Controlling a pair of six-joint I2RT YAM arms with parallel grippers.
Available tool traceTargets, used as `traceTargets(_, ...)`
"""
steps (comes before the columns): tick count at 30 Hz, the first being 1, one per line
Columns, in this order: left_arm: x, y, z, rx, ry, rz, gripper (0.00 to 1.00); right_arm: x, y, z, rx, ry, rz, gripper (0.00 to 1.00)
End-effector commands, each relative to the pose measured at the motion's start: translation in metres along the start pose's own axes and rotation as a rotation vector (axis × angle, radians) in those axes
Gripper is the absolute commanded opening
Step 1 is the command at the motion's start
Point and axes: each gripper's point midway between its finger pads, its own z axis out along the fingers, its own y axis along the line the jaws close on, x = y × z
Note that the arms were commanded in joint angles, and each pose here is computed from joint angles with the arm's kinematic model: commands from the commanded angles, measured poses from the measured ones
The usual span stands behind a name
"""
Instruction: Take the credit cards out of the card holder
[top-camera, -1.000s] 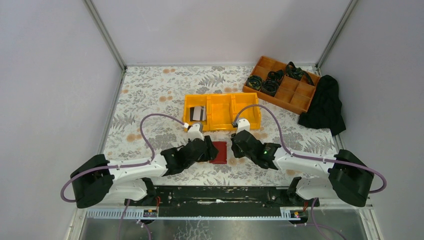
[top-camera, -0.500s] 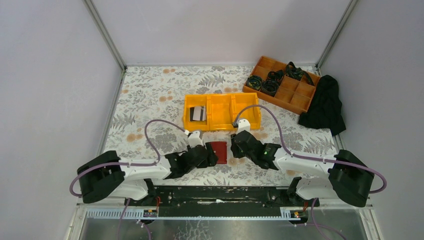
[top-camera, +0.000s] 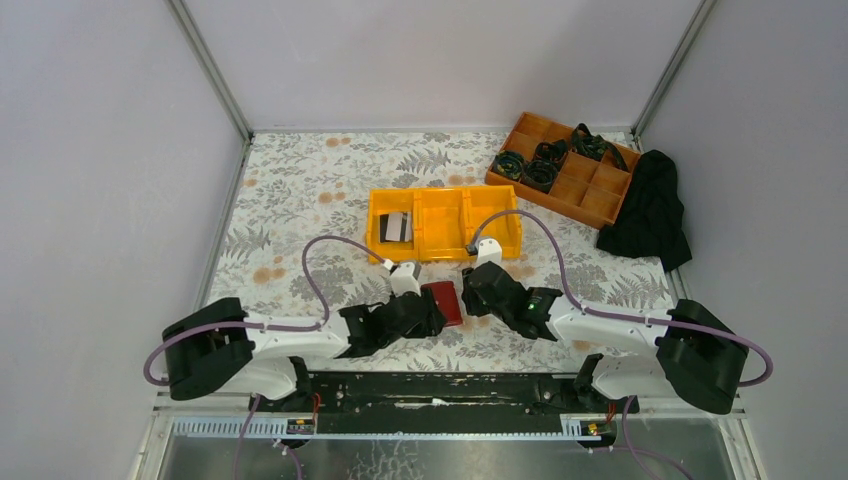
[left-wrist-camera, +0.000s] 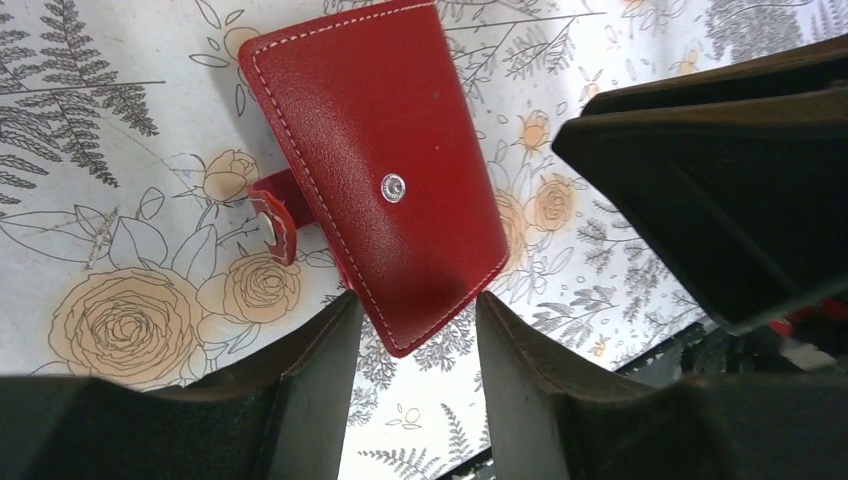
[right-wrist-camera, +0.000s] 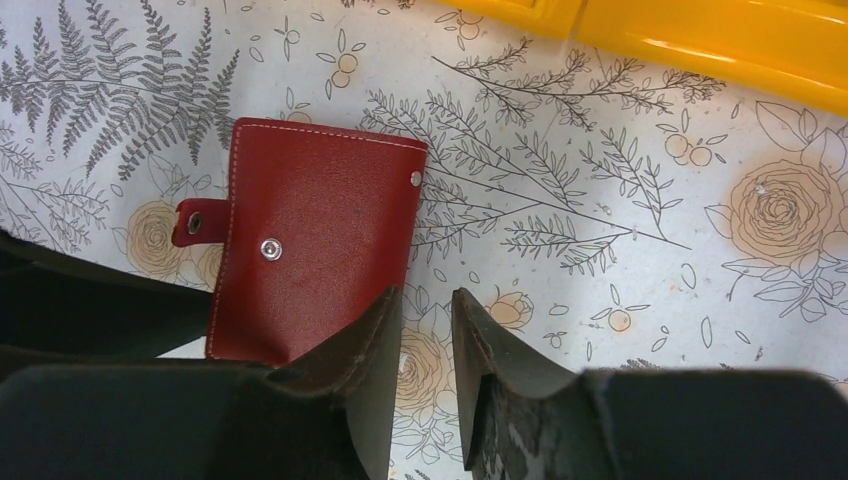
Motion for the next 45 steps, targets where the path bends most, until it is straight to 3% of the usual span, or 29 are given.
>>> traceTargets(1, -0.022, -0.02, -0.012, 0.035, -0.068, -0.019, 0.5, -0.008, -0.003, 0.002, 0.027, -0.044, 0.025, 0.33)
traceTargets(6, -0.032, -0.026, -0.016, 0.052, -0.102, -0.01, 0.38, -0.008, 0.0, 0.002, 0.019, -0.041, 0.03, 0.33)
traceTargets(9, -0.037, -0.028, -0.016, 0.057, -0.129, 0.012, 0.35, -0.011, 0.002, -0.002, 0.003, -0.047, 0.034, 0.33)
traceTargets(15, -0.053, -0.034, -0.011, 0.048, -0.192, 0.085, 0.52, -0.019, 0.013, -0.021, -0.091, -0.074, 0.05, 0.36)
traceTargets(18, -0.058, -0.046, -0.008, 0.079, -0.206, 0.11, 0.56, -0.025, 0.011, -0.034, -0.108, -0.106, 0.065, 0.36)
traceTargets(32, -0.022, -0.092, 0.05, 0.2, -0.07, 0.171, 0.5, -0.049, -0.02, -0.084, -0.066, -0.271, 0.128, 0.41)
traceTargets(39, -0.026, -0.099, 0.057, 0.199, -0.078, 0.162, 0.5, -0.043, -0.049, -0.084, 0.074, -0.278, 0.132, 0.44)
traceTargets(41, -0.032, -0.096, 0.058, 0.177, -0.102, 0.16, 0.45, -0.042, -0.052, -0.081, 0.111, -0.251, 0.119, 0.45)
traceTargets(45, -0.046, -0.091, 0.06, 0.163, -0.133, 0.126, 0.18, -0.043, -0.048, -0.076, 0.115, -0.238, 0.115, 0.45)
